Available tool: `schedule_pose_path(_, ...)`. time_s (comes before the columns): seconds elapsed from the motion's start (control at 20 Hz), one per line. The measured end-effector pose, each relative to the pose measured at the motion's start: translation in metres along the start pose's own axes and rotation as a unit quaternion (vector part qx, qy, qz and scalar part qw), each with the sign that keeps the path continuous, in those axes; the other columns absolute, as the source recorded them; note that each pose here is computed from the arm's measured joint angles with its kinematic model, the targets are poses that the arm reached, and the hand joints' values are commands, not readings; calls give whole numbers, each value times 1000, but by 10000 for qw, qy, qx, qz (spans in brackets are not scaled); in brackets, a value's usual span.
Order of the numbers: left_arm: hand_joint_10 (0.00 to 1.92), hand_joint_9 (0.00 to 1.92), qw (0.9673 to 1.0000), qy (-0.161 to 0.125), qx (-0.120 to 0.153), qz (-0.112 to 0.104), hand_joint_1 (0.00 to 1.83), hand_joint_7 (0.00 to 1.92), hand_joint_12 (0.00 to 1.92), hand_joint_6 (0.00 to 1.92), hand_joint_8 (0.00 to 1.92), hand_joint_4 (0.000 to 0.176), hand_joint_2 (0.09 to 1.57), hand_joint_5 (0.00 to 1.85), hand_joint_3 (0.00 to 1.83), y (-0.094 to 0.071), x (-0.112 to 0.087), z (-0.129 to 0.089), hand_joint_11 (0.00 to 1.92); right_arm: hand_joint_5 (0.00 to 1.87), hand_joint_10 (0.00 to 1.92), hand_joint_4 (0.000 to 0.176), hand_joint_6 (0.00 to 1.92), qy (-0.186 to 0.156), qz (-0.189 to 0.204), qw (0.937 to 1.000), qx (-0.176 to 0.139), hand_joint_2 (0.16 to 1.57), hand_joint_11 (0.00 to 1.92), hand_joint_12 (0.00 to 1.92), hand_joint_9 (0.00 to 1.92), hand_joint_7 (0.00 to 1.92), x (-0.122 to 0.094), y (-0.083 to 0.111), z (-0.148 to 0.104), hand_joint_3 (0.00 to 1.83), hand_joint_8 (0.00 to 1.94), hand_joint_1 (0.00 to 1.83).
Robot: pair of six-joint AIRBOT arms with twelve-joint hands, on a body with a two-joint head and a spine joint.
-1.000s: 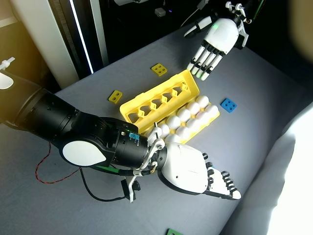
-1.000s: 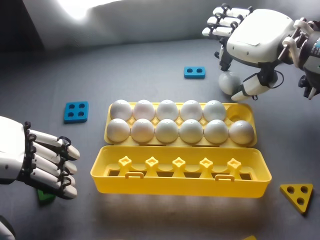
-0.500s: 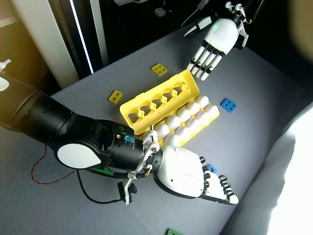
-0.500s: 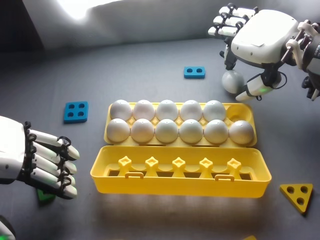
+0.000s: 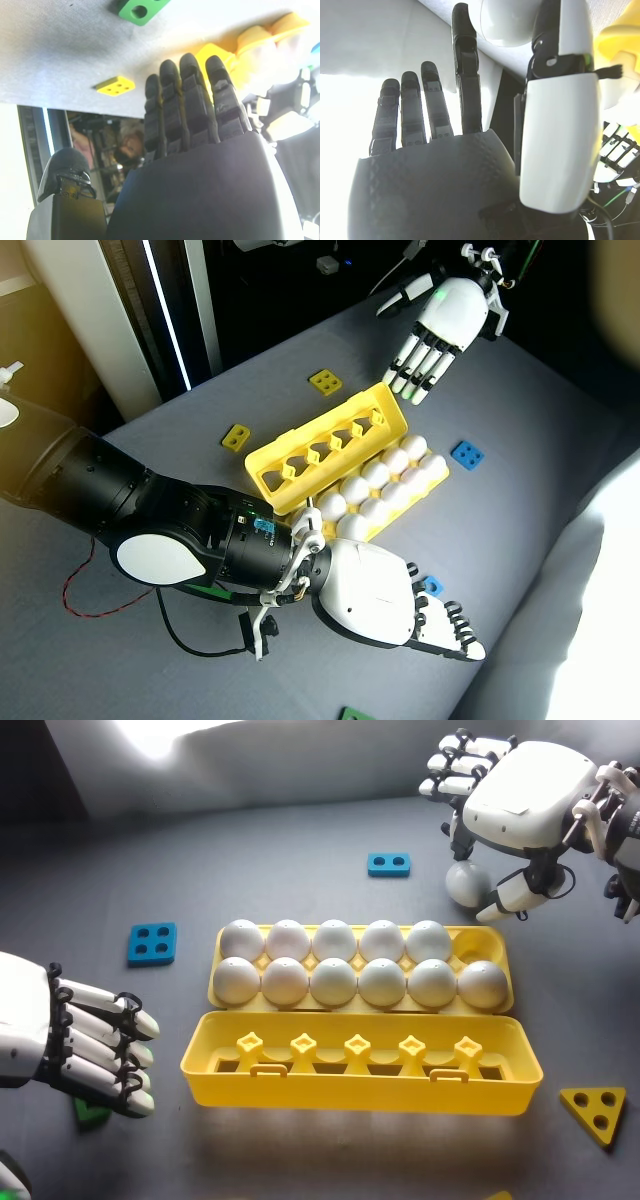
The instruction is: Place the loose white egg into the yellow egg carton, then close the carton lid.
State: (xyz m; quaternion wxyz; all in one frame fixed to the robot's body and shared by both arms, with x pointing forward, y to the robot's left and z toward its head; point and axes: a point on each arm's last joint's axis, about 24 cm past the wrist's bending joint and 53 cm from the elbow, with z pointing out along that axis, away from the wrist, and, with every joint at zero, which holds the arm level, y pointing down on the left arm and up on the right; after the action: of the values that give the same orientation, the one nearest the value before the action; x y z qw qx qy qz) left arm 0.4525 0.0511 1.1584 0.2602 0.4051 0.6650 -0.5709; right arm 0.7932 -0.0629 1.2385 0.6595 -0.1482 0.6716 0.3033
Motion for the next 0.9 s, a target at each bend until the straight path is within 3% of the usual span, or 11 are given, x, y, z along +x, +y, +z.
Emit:
schedule_pose_path(0.2, 5, 291, 10000, -3, 1, 2, 0, 383, 332, 2, 3, 0, 1110, 353, 0, 0, 0, 0, 0, 1298, 1, 173, 432, -2, 2, 10000, 0, 987, 0, 0, 114, 292, 0, 0, 0, 2, 4, 1105)
schedule_pose_path(0.25, 3, 287, 10000, 0, 0, 12, 0, 379, 332, 1, 1, 0, 1110, 351, 0, 0, 0, 0, 0, 1298, 0, 159, 434, -7, 1, 10000, -2, 988, 0, 0, 114, 290, -1, 0, 0, 1, 2, 1108)
schedule_pose_path(0.3, 5, 292, 10000, -5, 2, 14, 0, 383, 332, 2, 3, 0, 1109, 354, 0, 0, -1, 0, 0, 1299, 2, 156, 435, -20, 1, 10000, 0, 988, 0, 0, 117, 293, -3, 0, 1, 0, 3, 1110)
schedule_pose_path(0.35, 6, 296, 10000, -7, 2, 11, 0, 386, 334, 3, 4, 0, 1108, 358, 0, 0, -1, 0, 0, 1301, 2, 127, 433, -21, -3, 10000, 10, 988, 0, 0, 120, 297, -4, 0, 1, 0, 2, 1118)
schedule_pose_path(0.4, 7, 300, 10000, -12, 3, 8, 0, 391, 334, 3, 5, 0, 1108, 358, 0, 0, -1, 0, 0, 1301, 3, 119, 433, -20, -9, 10000, 28, 988, 0, 0, 122, 302, -6, 0, 1, 0, 4, 1120)
schedule_pose_path(0.6, 0, 279, 10000, -4, -2, 13, 0, 379, 319, 0, 0, 0, 1111, 354, 0, 0, -1, 0, 0, 1304, 6, 112, 430, 42, 138, 9997, 203, 987, 0, 0, 132, 308, -14, -12, -3, 0, 5, 1122)
schedule_pose_path(0.65, 1, 282, 10000, -2, 0, 14, 0, 383, 301, 0, 2, 0, 1110, 354, 0, 0, -1, 0, 0, 1310, 3, 125, 418, 74, 237, 9994, 257, 985, 0, 0, 132, 310, -14, -16, -4, 0, 3, 1119)
schedule_pose_path(0.75, 4, 294, 10000, -11, -1, 9, 0, 389, 315, 1, 3, 0, 1108, 355, 0, 0, -1, 0, 0, 1312, 4, 129, 413, 95, 316, 9989, 345, 984, 0, 0, 136, 310, -21, -21, -11, 0, 2, 1119)
schedule_pose_path(0.8, 5, 298, 10000, -11, 1, 7, 0, 395, 319, 3, 4, 0, 1109, 362, 0, 0, -1, 0, 0, 1312, 4, 130, 412, 53, 324, 9989, 333, 984, 0, 0, 137, 310, -28, -20, -14, 0, 2, 1118)
schedule_pose_path(0.85, 0, 286, 10000, -4, -2, 13, 0, 386, 321, 0, 0, 0, 1111, 355, 1, 0, -1, 0, 0, 1319, 3, 145, 398, 9, 303, 9991, 289, 981, 0, 0, 143, 313, -34, -16, -16, 0, 1, 1115)
schedule_pose_path(0.9, 0, 268, 10000, -9, 1, 8, 0, 368, 307, 0, 0, 0, 1111, 349, 1, 0, -1, 0, 0, 1322, 3, 148, 393, -25, 348, 9991, 225, 980, 0, 0, 144, 317, -39, -11, -17, 0, 2, 1115)
